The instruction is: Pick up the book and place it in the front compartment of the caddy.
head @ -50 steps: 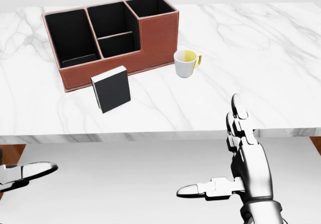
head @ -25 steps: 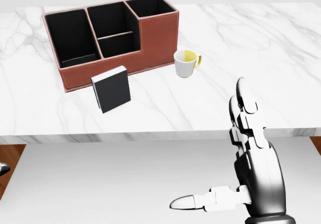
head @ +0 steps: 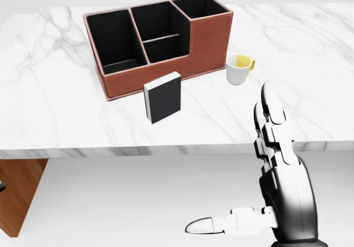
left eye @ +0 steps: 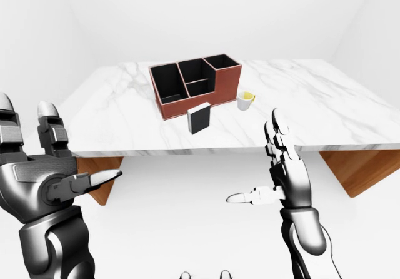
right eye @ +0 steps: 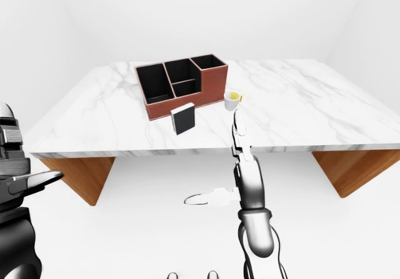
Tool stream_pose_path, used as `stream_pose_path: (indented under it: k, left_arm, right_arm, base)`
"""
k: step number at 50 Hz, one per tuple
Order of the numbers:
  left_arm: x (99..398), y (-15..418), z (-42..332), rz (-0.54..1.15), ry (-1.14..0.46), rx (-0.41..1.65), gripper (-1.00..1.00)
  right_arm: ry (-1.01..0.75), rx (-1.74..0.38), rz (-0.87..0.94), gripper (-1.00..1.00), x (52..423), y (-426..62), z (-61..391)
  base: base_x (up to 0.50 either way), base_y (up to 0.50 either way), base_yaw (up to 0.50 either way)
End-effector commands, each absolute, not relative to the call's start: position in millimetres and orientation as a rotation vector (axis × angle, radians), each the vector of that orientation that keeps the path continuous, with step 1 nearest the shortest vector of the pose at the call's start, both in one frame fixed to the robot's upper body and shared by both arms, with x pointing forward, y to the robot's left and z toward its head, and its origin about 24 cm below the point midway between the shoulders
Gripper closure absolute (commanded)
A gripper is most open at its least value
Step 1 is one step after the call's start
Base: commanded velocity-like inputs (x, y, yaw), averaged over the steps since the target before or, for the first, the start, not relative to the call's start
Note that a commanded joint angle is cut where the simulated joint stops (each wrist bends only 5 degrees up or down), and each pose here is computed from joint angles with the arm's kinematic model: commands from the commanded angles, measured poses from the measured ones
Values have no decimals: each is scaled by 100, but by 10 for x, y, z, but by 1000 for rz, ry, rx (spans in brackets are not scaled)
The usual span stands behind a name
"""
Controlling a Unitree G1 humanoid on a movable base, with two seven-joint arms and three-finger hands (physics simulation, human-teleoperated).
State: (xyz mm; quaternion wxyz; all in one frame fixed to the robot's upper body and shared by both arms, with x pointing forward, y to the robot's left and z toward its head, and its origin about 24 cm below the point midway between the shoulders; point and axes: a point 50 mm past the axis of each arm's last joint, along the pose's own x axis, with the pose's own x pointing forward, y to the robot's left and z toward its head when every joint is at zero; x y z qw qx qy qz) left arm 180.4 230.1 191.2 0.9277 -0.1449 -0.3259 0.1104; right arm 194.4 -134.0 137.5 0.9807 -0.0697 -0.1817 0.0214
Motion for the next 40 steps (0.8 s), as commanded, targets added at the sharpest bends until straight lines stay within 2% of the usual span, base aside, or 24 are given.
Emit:
stream_pose_path:
  k: [1,7,19,40]
  left_arm:
    - [1840,2313,1876,240,-649,-301,-100]
    - [1817,2309,1884,237,-654,-298,-100]
    - [1826,2311,1879,236,-652,-297,-100]
    - [1829,2307,1869,235,-647,-295,-100]
  right_arm:
    - [-352,-133,45,-100,1981,-1323,1340]
    - [-346,-137,69,-100,1940,-1309,1333]
    - [-345,-128,83,-100,1935,-1296,1332]
    - [-340,-118,79,-100,1938,-1314,1323]
  base:
    - [3,50,0]
    - [32,42,0]
    - [50,21,0]
    - [50,8,0]
